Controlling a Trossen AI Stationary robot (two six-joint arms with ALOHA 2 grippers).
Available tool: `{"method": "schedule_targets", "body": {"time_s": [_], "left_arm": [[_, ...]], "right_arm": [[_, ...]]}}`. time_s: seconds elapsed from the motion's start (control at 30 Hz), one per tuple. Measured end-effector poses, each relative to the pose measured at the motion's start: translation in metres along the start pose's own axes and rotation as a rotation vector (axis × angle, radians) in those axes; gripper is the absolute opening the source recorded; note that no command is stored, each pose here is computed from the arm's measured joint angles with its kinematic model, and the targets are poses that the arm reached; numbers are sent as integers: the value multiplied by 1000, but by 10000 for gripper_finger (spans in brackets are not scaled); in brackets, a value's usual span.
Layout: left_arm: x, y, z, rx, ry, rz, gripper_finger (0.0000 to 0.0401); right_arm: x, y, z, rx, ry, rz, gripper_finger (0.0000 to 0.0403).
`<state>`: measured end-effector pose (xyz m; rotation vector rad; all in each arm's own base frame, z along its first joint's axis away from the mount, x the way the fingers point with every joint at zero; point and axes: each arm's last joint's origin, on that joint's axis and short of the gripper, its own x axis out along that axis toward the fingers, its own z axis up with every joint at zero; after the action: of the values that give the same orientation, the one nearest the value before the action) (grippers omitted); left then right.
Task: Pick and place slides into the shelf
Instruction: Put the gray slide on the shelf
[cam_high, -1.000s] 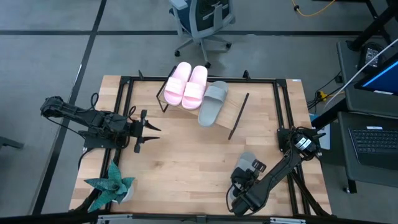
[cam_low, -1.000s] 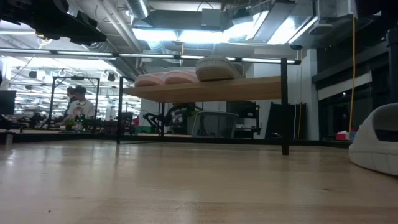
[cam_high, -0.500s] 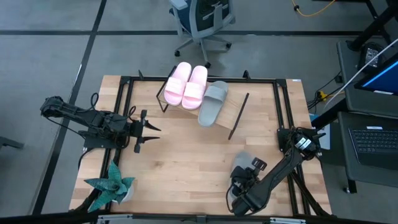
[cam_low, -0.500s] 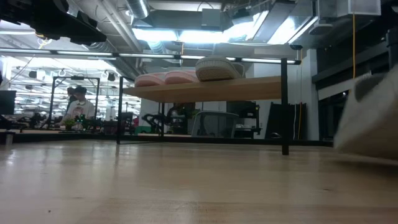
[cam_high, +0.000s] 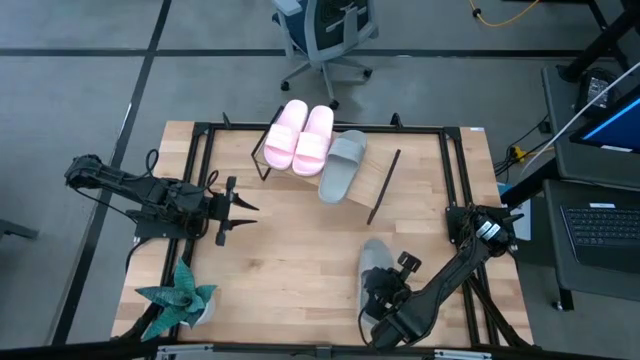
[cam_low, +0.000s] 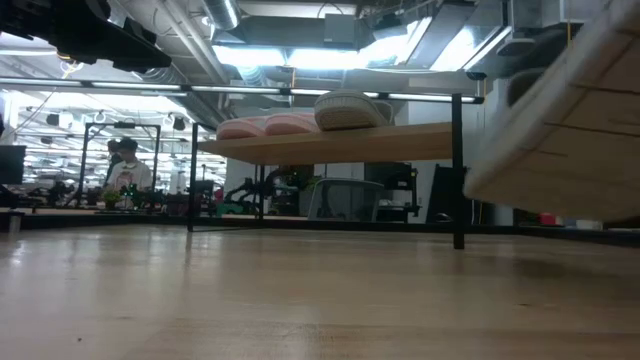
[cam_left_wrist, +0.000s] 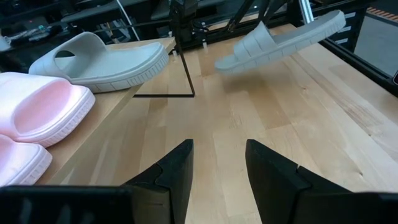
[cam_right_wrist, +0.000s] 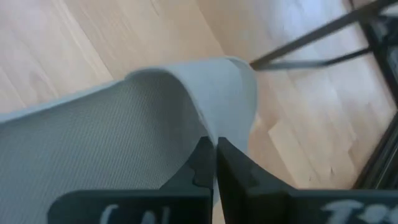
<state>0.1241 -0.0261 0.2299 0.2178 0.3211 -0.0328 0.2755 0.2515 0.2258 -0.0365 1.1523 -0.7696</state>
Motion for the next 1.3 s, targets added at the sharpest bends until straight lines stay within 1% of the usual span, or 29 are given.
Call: {"method": "schedule_targets", "body": {"time_s": [0.1,0.2,0.53,0.77,0.83,0.97,1.1,1.2,1.3], "left_arm": [[0,0,0,0,0,0,139],[0,0,0,0,0,0,139],[0,0,0,0,0,0,139],[0,0,0,0,0,0,139],[0,0,0,0,0,0,139],[0,0,0,0,0,0,139],[0,0,0,0,0,0,139],[0,0,0,0,0,0,139],[0,0,0,0,0,0,139]], "right_arm": [[-3,-1,6,-26,-43,6,6],[-6,-3,18,-51,-75,14,6],[-22,-19,71,-166,-240,10,6],[-36,-28,88,-219,-346,-14,6],[-40,-35,92,-205,-365,-12,6],[-54,-60,100,-137,-409,2,6],[-58,-82,100,-89,-477,-39,6],[-55,-99,97,-58,-510,-79,6],[-45,-116,91,-18,-496,-100,6]]}}
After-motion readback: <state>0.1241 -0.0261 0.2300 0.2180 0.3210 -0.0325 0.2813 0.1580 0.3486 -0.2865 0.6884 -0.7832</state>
